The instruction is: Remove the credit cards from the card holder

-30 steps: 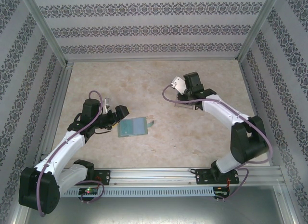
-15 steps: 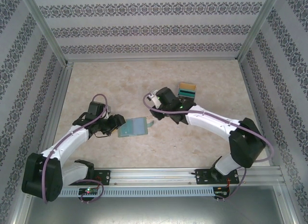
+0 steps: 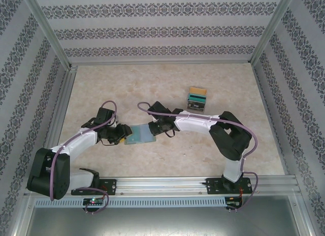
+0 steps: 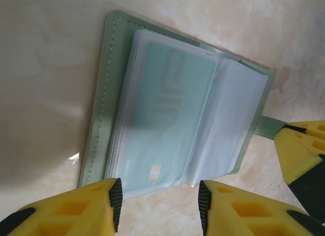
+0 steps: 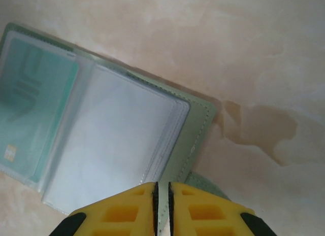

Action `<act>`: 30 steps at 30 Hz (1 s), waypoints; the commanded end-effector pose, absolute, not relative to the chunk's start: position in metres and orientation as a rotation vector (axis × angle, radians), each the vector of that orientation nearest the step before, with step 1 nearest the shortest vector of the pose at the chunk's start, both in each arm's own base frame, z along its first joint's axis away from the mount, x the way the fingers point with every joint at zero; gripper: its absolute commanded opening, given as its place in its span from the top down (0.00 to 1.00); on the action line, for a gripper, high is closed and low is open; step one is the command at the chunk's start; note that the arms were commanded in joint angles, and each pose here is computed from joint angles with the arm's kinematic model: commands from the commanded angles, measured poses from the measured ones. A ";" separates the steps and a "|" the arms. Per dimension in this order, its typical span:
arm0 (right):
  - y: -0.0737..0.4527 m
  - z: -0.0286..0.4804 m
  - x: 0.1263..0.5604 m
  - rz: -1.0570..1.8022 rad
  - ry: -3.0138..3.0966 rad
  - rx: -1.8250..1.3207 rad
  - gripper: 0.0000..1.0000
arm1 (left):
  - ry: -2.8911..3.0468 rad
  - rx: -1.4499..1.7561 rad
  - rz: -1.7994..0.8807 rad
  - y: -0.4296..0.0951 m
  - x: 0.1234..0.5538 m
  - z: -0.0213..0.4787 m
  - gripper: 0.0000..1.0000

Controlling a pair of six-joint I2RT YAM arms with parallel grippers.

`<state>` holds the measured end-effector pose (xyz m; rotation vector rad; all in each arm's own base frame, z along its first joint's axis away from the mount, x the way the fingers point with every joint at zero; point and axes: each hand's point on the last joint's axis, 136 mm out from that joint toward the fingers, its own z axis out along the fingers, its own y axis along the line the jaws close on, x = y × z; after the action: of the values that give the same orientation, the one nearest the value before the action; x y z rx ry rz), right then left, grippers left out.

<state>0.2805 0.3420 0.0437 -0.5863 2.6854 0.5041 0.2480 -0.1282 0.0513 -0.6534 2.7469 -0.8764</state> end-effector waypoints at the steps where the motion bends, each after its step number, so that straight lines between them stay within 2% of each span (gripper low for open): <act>1: 0.355 0.045 0.276 0.555 2.716 -0.554 0.83 | 2.720 -0.600 -0.897 -0.131 0.259 0.057 0.55; 6: 0.359 0.034 0.273 0.548 2.744 -0.571 0.84 | 2.731 -0.605 -0.890 -0.131 0.261 0.053 0.59; 24: 0.348 0.014 0.266 0.479 2.794 -0.576 0.84 | 2.759 -0.616 -0.841 -0.127 0.265 0.037 0.59; 30: 0.350 0.013 0.265 0.487 2.798 -0.579 0.83 | 2.743 -0.590 -0.915 -0.136 0.267 0.039 0.59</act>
<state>0.2747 0.3511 0.0229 -0.5786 2.7512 0.5048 0.2526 -0.1300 0.0296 -0.6533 2.7957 -0.8606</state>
